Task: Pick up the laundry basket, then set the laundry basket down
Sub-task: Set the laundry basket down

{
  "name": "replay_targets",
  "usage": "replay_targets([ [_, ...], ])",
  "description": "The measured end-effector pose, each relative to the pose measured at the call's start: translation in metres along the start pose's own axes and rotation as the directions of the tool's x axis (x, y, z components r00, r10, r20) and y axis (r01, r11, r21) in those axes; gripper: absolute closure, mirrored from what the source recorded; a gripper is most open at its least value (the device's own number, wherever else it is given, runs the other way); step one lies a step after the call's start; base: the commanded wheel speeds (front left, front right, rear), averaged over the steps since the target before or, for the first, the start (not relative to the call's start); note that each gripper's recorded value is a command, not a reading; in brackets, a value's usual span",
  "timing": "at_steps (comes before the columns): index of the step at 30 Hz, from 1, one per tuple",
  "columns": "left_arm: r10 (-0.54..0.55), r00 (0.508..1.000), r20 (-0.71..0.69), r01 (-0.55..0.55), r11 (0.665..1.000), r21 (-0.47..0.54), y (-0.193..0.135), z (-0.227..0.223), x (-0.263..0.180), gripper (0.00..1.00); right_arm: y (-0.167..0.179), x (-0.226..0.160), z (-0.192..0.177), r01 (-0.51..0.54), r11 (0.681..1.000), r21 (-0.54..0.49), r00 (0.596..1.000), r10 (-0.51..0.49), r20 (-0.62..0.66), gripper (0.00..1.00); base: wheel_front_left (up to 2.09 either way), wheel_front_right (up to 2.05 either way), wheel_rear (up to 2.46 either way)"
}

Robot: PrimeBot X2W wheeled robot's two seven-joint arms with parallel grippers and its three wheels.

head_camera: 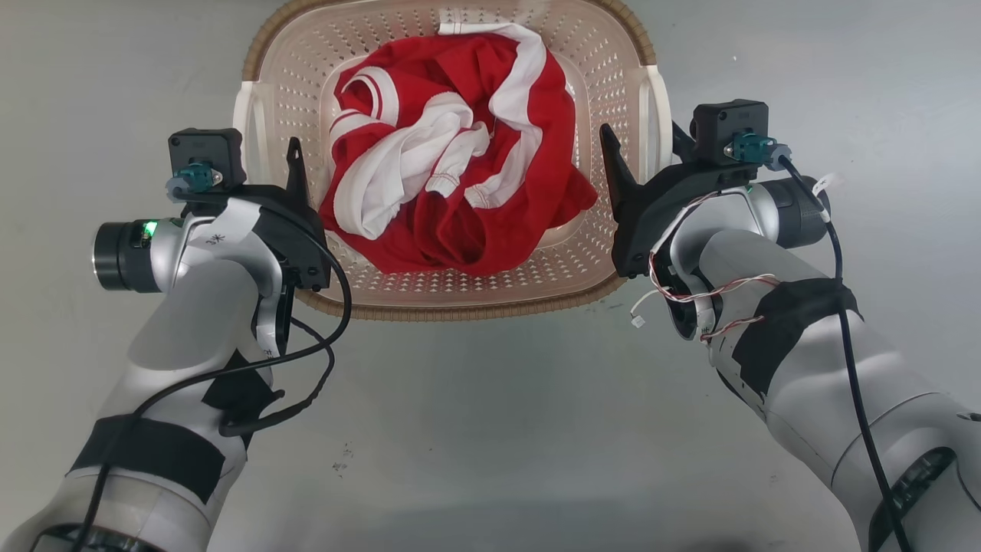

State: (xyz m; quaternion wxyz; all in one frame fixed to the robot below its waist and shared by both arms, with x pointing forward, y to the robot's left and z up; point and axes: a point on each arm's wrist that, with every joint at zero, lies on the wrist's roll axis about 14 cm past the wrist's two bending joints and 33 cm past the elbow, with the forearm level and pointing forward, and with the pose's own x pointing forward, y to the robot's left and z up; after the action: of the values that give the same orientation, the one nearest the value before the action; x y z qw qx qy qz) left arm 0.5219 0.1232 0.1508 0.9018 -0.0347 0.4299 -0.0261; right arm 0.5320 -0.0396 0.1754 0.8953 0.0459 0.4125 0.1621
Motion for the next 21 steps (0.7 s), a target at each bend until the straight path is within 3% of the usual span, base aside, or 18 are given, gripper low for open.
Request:
replay_targets([
  [21,-0.036,0.987,0.155,0.041,0.999,-0.024,-0.013,0.052,-0.039,0.00,-0.005,-0.041,0.068,0.048,0.998,-0.030,0.986,-0.042,0.162,0.00,0.00,0.00,0.00],
])
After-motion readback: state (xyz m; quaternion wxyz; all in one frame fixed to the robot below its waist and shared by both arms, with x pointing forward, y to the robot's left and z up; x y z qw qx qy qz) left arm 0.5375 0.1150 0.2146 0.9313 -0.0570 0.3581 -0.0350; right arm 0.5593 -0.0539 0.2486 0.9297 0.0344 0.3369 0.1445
